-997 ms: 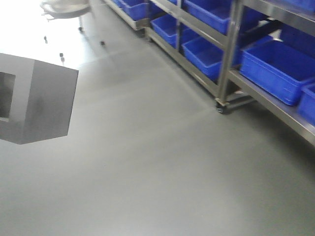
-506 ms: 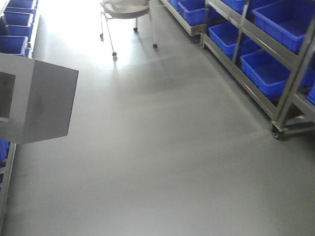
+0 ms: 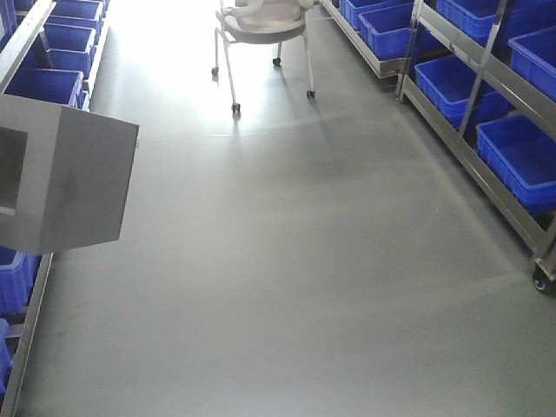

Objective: Sort gray base to blue bin
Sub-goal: 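Drive down the aisle between the blue bin shelves toward the bin rack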

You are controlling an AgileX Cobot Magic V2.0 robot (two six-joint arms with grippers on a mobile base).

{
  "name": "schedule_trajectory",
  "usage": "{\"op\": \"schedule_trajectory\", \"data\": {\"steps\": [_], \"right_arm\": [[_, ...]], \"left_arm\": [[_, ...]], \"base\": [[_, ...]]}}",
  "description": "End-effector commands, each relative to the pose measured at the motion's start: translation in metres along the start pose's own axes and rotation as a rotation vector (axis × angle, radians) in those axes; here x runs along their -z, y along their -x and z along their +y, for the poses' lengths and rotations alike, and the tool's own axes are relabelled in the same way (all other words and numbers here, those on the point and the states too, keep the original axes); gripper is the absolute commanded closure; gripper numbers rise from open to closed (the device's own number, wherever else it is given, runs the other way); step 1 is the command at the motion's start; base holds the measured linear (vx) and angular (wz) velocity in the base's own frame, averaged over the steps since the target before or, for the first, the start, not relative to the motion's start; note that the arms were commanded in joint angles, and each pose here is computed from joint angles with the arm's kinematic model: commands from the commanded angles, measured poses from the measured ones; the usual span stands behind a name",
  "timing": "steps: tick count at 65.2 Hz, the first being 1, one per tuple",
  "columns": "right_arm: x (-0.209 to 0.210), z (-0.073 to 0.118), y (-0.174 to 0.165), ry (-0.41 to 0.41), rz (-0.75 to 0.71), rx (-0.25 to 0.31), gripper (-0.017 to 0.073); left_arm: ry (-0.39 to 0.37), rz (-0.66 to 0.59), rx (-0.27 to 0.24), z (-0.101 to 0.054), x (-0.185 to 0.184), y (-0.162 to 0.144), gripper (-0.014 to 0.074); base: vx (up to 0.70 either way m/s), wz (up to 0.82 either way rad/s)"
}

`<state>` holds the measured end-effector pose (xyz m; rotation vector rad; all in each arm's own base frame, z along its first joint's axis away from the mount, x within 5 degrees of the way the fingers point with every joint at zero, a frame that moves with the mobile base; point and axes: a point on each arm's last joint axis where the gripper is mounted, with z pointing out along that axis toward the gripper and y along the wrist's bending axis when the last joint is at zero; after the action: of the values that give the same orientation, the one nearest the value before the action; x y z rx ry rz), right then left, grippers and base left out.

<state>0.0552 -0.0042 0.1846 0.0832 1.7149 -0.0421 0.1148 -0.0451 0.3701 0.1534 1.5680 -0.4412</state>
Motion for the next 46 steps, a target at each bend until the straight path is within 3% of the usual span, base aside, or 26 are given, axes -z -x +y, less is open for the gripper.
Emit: {"op": "schedule_trajectory", "data": {"steps": [1, 46], "right_arm": [[-0.0001, -0.0001, 0.0063, -0.003, -0.071, 0.014, 0.0564], [-0.0001, -0.0001, 0.0063, -0.003, -0.071, 0.014, 0.0564]], "left_arm": [[-0.017, -0.141, 0.019, -0.0030, 0.0026, 0.0207, 0.0600], [-0.017, -0.141, 0.019, -0.0030, 0.0026, 0.0207, 0.0600]], "base": [[0.35, 0.06], [0.39, 0.05]]}}
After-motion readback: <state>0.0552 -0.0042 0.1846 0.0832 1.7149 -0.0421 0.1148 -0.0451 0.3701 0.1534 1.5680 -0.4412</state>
